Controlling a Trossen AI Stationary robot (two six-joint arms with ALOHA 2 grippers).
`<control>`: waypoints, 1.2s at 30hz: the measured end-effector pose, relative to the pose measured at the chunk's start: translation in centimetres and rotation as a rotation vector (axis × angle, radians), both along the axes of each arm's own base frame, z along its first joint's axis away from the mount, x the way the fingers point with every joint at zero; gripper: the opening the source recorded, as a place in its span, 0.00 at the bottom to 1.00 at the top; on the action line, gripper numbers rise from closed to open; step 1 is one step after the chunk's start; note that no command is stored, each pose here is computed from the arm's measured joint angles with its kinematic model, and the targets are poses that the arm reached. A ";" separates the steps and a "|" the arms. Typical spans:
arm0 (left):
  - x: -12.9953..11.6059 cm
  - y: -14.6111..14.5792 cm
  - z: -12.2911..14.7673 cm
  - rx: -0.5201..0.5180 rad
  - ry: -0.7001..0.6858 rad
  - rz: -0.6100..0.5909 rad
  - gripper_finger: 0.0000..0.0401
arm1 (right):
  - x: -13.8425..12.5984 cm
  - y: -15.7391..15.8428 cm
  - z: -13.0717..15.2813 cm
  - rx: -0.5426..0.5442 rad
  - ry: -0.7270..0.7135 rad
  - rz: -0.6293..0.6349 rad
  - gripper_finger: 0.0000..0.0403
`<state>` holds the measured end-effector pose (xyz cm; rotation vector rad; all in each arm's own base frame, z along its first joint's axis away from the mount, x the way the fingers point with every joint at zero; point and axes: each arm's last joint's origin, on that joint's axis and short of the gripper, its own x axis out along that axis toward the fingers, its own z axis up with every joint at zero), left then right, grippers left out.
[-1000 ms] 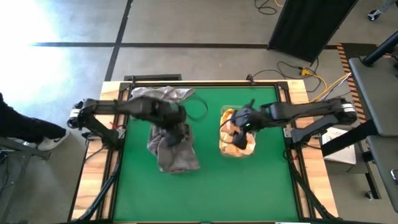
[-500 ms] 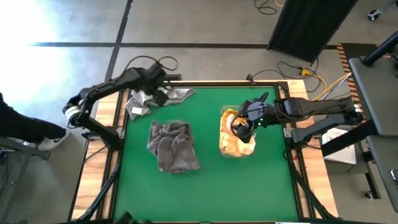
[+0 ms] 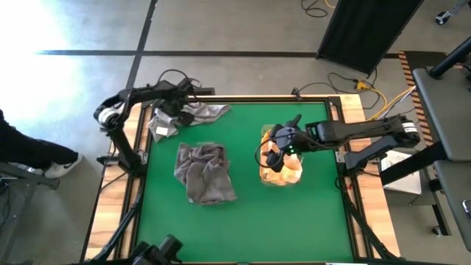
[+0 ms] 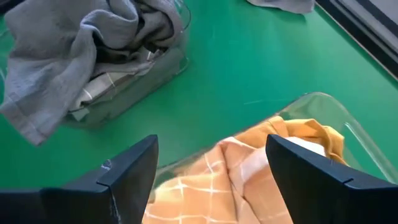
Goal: Sort towels by color in basket
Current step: Put the light gray towel into the left transparent bin
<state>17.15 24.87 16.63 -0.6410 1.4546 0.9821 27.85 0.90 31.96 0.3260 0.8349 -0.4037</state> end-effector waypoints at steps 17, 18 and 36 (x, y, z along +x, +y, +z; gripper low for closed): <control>0.1 -2.1 2.1 -0.165 -0.157 0.000 0.04 | -2.0 0.7 2.3 0.072 -0.104 0.029 0.55; 0.0 -2.6 3.1 -0.148 -0.183 0.014 0.03 | -2.3 0.9 2.6 0.068 -0.114 0.047 0.54; -4.4 -21.8 20.6 0.201 -1.085 -0.212 0.00 | -8.4 2.3 6.7 0.036 -0.263 0.235 0.40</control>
